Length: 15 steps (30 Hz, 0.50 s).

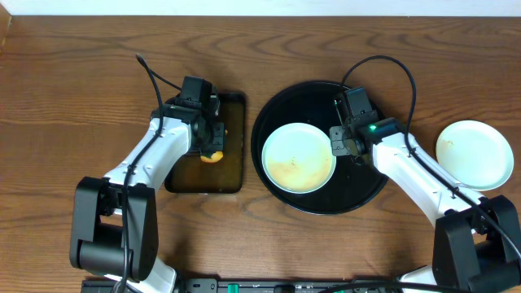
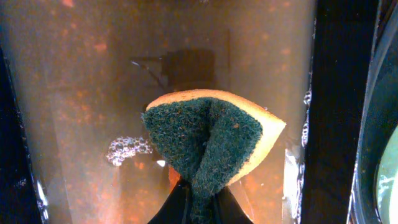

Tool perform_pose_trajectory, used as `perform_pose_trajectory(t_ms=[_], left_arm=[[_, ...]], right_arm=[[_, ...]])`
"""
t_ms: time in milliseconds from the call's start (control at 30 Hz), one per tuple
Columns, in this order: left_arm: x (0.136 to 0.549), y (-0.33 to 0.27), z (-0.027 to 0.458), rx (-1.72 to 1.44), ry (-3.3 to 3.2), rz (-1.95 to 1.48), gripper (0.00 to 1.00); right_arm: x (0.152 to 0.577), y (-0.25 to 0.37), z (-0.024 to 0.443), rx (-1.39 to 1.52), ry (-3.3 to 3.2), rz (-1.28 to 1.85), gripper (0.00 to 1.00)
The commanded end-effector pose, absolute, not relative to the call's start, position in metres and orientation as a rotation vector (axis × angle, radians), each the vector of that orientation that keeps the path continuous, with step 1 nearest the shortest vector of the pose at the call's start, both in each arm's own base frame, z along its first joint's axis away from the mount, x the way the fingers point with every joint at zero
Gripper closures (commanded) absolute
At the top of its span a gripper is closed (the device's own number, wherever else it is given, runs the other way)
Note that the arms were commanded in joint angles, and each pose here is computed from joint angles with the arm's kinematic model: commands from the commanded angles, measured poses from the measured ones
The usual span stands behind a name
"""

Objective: Clean dirty plates on tray and stack at the side

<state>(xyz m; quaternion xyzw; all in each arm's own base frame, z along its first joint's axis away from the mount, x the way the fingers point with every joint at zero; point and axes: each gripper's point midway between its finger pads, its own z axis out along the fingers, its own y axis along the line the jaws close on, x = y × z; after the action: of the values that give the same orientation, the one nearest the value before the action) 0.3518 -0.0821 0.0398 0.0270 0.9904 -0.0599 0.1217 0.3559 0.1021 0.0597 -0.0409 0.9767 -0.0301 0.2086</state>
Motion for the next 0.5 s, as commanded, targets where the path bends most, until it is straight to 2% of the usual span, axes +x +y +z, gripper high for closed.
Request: perform_pose_trajectory(t_ms=[0,100,467], left_arm=[[0.35,-0.082,0.037,0.079,2.901,-0.182,0.92],[0.35,-0.082,0.037,0.079,2.901,-0.182,0.92],[0.35,-0.082,0.037,0.079,2.901,-0.182,0.92]], right_arm=[[0.354,0.113,0.058,-0.129,2.741,0.053,0.96],[0.35,0.129,0.054,-0.244,2.757,0.185,0.83],[0.343,0.126,0.024,-0.246,2.849,0.177,0.85]])
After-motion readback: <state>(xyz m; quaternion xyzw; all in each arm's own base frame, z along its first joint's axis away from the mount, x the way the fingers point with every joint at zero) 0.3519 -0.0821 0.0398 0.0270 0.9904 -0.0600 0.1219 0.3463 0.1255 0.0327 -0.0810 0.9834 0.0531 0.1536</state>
